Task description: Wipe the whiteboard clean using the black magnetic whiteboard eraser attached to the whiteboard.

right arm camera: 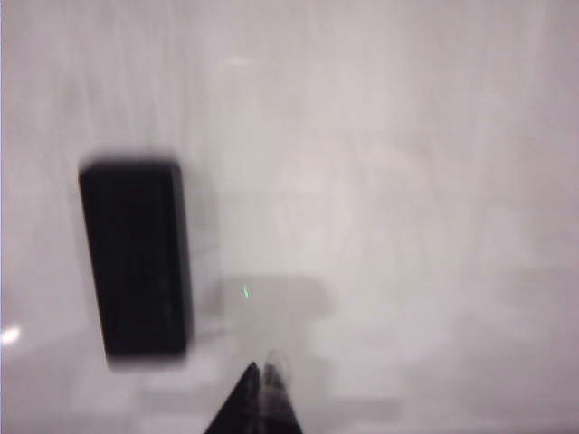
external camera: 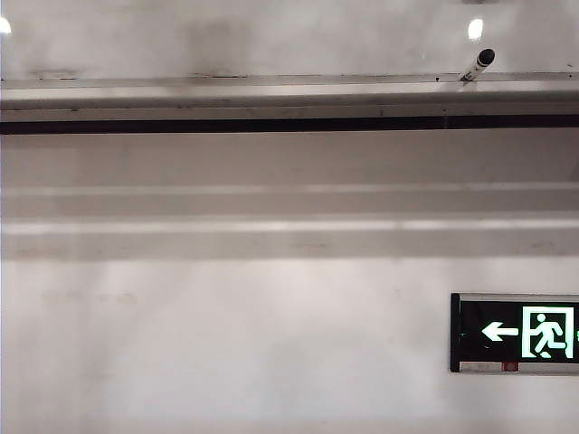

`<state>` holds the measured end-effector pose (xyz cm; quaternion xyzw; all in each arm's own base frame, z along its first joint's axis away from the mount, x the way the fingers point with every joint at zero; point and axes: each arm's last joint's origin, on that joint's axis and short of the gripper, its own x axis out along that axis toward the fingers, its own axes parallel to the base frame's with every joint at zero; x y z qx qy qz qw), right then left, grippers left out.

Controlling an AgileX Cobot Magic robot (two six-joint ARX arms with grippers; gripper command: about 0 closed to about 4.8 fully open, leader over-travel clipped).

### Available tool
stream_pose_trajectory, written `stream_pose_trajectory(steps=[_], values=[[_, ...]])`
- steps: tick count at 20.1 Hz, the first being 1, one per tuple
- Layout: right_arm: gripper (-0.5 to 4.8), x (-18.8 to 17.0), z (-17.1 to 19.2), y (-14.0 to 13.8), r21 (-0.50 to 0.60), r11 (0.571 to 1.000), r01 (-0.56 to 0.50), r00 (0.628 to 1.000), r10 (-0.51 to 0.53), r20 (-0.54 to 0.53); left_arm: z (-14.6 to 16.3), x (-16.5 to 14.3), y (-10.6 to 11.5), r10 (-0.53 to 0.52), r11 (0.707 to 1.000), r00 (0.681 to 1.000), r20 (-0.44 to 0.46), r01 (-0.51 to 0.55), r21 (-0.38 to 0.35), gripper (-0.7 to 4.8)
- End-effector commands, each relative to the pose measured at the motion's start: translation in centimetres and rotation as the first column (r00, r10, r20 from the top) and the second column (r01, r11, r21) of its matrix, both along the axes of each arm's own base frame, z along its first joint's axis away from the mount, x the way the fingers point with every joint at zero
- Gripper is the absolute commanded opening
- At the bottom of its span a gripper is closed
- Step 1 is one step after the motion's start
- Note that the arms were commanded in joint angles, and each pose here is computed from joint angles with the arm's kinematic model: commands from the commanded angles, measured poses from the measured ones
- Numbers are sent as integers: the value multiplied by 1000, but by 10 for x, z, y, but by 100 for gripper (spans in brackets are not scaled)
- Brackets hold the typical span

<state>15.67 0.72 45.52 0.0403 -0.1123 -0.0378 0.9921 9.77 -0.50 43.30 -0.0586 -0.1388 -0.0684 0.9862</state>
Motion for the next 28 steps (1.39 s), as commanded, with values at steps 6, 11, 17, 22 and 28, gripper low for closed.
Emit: stream_pose_trajectory(steps=[6,11,17,22,28], values=[[420,65,12,29,-46,975,-217,973,220,72,46,42,-24,-231,972,970,-77,233,22,-5],[442,91,8,38,-47,974,-222,962,227,151,53,40,-37,-308,949,950,-51,311,49,-5],[441,133,-15,43,-30,993,-112,984,116,138,53,40,-39,-323,944,945,-49,325,46,-5],[270,157,-34,46,-14,998,-60,993,61,100,54,39,-39,-323,945,946,-34,325,46,-5],[89,159,-31,51,-31,996,-86,988,89,125,54,40,-39,-320,946,947,-32,321,46,-5]])
